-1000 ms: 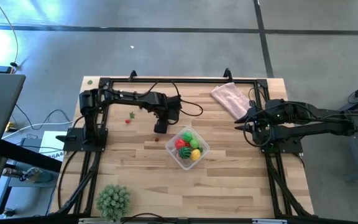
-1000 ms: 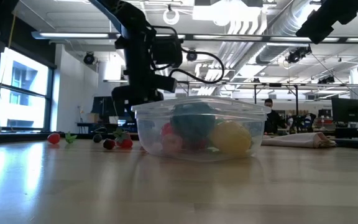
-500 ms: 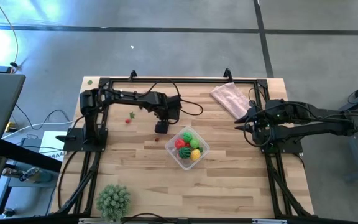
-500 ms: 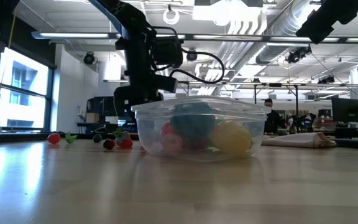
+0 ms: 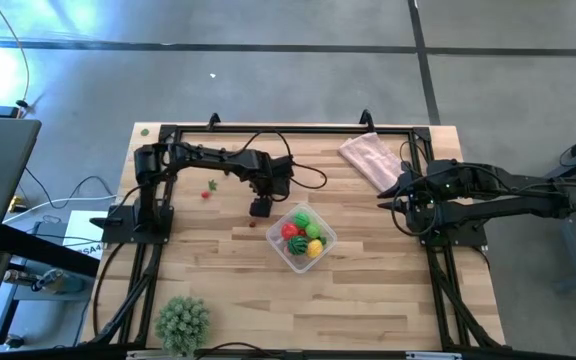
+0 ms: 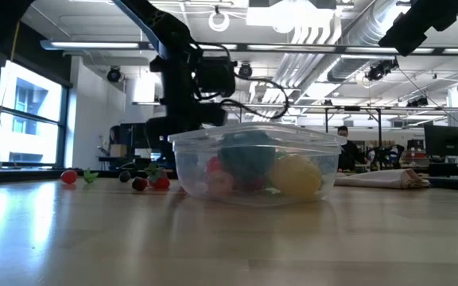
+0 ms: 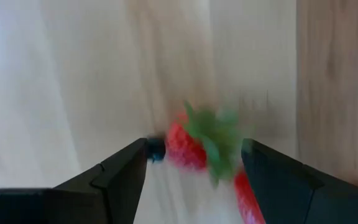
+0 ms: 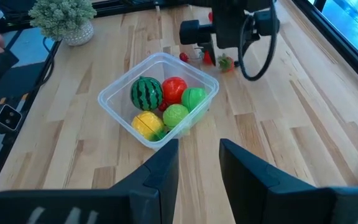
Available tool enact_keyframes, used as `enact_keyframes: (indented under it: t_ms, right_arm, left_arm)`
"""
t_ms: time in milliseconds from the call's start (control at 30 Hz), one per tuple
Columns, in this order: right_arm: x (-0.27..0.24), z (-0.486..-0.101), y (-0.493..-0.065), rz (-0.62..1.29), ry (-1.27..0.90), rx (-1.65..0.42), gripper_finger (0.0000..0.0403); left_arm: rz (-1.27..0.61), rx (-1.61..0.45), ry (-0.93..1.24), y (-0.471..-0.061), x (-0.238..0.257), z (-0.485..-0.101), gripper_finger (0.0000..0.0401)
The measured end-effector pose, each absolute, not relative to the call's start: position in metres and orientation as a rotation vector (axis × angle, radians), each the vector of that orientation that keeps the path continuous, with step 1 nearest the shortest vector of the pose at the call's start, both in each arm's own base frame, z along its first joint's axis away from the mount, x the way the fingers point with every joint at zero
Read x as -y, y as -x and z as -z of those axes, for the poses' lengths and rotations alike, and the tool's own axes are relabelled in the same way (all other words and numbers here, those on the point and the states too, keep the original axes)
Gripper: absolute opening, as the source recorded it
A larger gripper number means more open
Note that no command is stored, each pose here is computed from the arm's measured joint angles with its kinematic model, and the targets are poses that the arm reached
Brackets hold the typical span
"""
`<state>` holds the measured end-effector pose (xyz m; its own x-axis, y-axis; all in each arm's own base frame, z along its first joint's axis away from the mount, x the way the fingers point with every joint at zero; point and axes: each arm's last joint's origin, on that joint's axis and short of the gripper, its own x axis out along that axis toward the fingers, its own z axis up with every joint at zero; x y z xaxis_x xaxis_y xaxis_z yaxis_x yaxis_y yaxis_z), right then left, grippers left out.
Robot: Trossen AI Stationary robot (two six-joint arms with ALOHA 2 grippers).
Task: Pick and placing Produce into tupperware
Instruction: Put the top red strawberry into the transparent container
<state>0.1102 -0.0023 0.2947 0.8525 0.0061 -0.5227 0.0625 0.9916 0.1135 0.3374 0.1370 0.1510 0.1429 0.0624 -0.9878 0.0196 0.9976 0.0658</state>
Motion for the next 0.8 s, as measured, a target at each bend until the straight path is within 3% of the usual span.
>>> enact_keyframes:
  t_ms: [800]
  right_arm:
    - [0.0024,-0.2947,-0.1102,0.031,-0.129,-0.55,0.0105]
  left_arm:
    - [-0.042,-1.408,-0.028,-0.3417,-0.1351,-0.146,0.0198]
